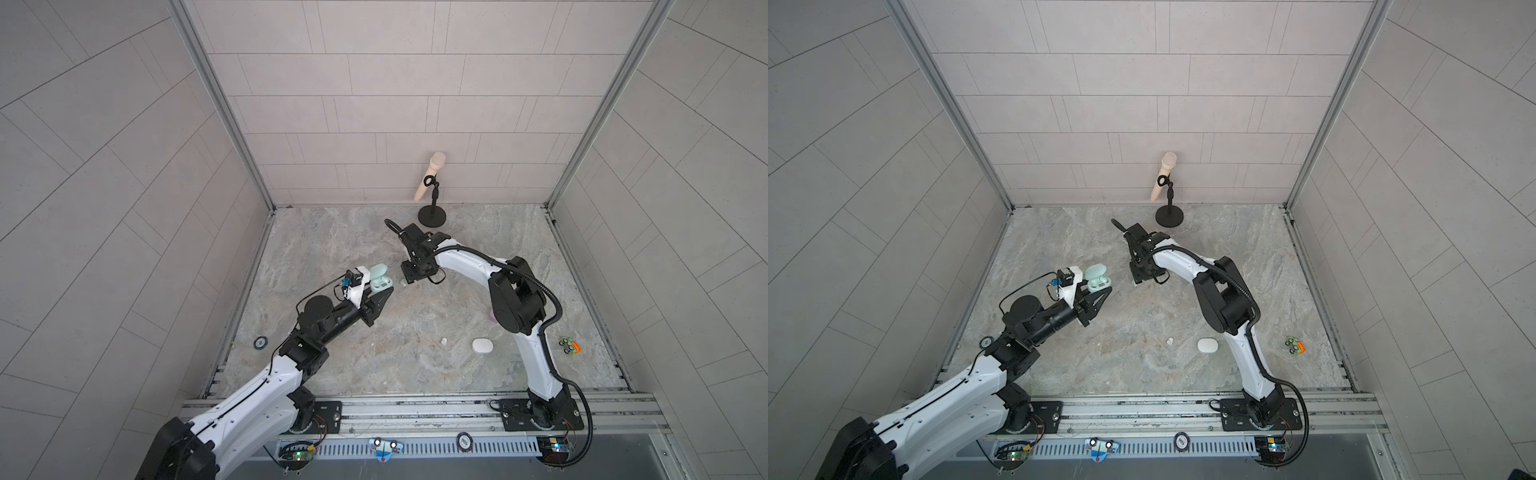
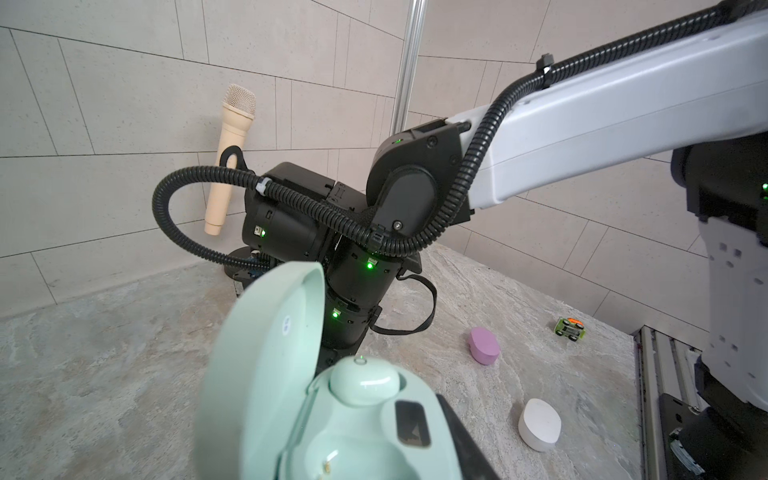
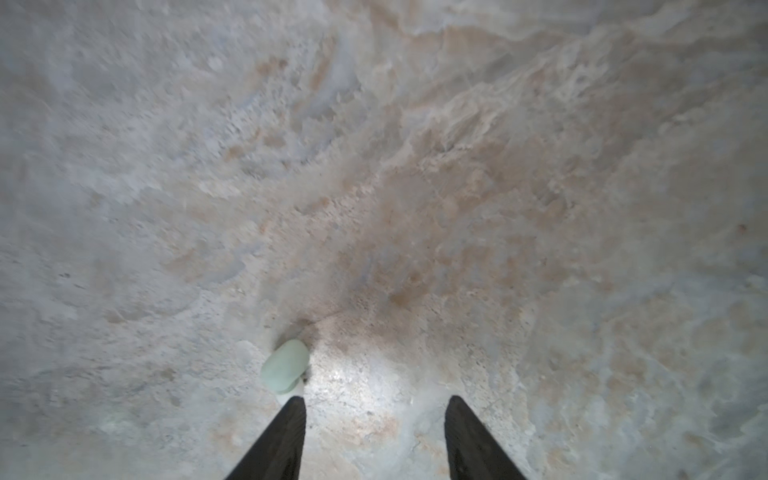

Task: Insert the wireless bluetooth earbuds into the charging case
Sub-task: 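Lower the right gripper and close it on the second mint green earbud, then lift the second earbud and carry it toward the case in the left gripper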

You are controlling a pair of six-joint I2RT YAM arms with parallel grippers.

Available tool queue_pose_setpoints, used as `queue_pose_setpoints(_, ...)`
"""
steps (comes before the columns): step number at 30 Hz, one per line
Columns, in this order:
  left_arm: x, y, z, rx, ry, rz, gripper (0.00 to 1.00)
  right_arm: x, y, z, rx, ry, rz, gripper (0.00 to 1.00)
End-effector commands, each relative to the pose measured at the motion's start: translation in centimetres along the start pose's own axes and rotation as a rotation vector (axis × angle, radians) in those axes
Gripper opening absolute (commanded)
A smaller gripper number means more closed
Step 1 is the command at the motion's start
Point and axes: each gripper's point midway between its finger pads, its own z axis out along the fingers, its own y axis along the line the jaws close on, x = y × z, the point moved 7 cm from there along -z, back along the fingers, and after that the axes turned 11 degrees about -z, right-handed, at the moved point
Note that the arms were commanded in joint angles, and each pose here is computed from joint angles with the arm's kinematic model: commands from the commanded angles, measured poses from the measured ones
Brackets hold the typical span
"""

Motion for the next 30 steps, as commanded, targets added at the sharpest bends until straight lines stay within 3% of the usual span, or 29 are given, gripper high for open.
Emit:
queue_pose_setpoints(1, -0.5, -0.2, -0.2, 0.009, -0.035, 0.007, 0.05, -0.6, 1.0, -1.6, -0.051, -0.014, 0.104, 0.55)
queue_pose_setpoints(14, -0.6, -0.2, -0.5, 0.008, -0.047, 0.012, 0.05, -0.7, 1.9, 1.3, -0.047, 0.036, 0.168, 0.44)
queue_pose_setpoints(30, -0.4, -0.2, -0.5, 0.010, -0.051, 0.005, 0.05, 0.0, 2.9, 2.9, -0.004, 0.106, 0.139, 0.36)
